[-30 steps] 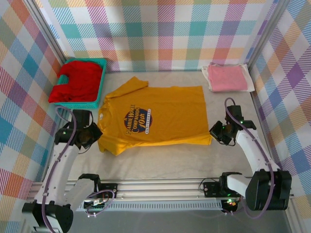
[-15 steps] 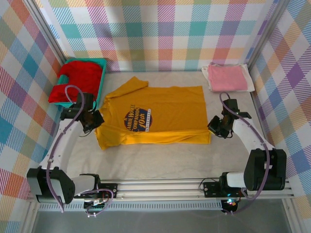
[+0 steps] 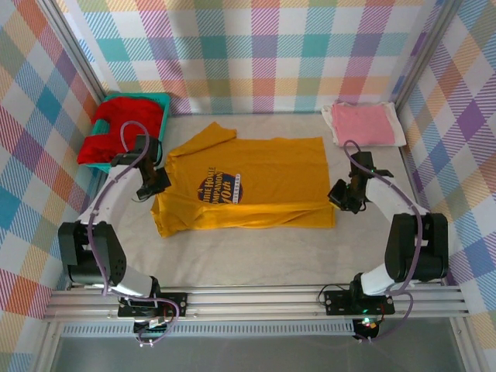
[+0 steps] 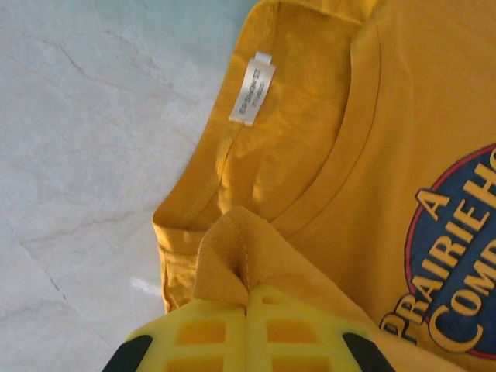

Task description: Fold and stack the t-shirts

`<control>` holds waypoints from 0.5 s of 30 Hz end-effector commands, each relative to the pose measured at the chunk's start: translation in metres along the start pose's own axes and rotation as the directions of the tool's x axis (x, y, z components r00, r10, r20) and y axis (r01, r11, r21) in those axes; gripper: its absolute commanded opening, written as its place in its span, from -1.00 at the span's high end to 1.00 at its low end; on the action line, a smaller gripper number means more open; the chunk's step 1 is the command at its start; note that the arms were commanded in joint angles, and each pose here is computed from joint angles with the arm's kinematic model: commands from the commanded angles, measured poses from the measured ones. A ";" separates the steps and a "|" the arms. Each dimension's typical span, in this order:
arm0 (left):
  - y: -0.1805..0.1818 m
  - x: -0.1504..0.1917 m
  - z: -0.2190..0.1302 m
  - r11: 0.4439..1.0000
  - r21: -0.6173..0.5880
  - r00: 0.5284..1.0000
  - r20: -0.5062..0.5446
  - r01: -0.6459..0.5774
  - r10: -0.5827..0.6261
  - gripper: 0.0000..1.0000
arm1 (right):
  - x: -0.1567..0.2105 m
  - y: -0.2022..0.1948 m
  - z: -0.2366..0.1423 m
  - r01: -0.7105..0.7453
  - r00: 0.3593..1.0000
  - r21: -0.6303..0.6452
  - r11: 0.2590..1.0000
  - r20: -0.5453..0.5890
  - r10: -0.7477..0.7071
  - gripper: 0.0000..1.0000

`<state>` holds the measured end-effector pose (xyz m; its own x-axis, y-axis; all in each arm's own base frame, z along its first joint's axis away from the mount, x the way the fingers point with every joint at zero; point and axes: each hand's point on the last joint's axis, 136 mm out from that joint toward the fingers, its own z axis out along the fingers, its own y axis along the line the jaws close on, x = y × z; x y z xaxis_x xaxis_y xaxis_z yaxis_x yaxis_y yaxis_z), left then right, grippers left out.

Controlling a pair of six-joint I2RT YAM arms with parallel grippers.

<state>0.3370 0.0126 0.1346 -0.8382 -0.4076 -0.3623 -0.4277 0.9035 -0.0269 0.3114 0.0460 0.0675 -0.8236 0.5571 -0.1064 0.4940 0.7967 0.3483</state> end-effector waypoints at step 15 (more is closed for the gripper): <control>-0.045 -0.072 -0.018 0.997 0.066 0.992 0.119 -0.043 0.035 0.03 | -0.043 0.060 -0.045 0.129 0.984 -0.129 0.983 0.138 -0.111 0.24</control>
<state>0.4186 0.0100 0.1443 -0.8427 -0.3494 -0.4096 -0.3753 0.9267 -0.0182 0.3654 0.0454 0.1017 -0.8114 0.5467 -0.2066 0.4443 0.8067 0.3895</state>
